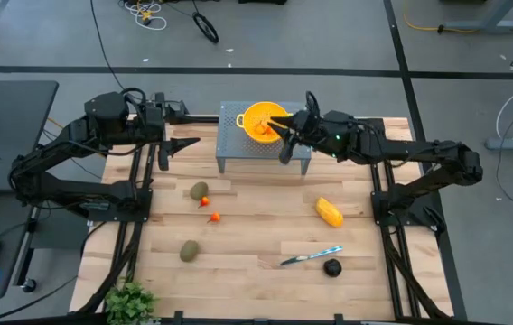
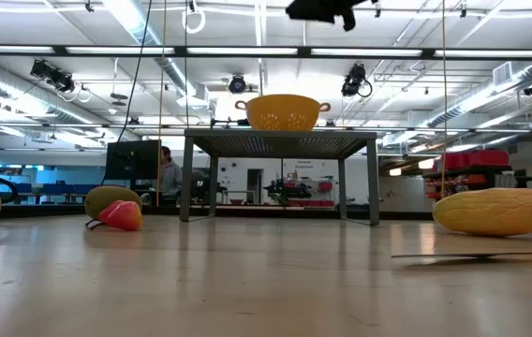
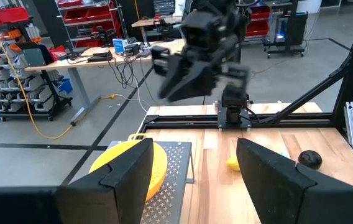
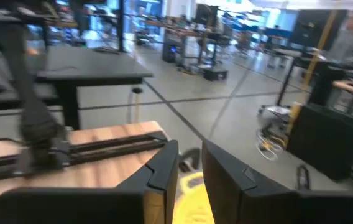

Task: Pick & Place Fruit
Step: Put the yellow pear into the yellow strainer bowl on the shelf

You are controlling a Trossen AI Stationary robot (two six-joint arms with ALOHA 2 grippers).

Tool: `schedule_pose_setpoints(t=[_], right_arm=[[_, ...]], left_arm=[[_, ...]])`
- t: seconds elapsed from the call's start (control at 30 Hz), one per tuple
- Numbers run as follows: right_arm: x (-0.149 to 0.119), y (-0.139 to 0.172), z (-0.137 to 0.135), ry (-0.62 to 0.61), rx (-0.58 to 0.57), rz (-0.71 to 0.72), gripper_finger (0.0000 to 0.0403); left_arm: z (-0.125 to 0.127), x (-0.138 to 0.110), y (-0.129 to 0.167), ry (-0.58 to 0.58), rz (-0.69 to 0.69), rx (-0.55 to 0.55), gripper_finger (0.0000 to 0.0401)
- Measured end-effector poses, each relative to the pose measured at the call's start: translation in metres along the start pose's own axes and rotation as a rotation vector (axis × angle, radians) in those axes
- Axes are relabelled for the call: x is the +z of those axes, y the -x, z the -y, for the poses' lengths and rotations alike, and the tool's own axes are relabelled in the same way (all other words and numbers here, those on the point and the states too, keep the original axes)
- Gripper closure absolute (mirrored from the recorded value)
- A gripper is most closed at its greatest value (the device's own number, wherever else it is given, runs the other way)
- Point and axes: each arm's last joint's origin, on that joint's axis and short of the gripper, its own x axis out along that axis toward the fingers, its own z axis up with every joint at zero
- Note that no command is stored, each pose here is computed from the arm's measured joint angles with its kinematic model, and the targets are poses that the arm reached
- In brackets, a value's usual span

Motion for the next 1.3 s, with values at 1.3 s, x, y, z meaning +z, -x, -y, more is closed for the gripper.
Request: schedule_pose_setpoints(t=[1.3], right_arm=[[0.060,0.109,-0.005,-0.101,0.424,0.254,0.0348]], left_arm=[[0.000,0.000,0.000,0.012,0.000,0.001,0.0161]])
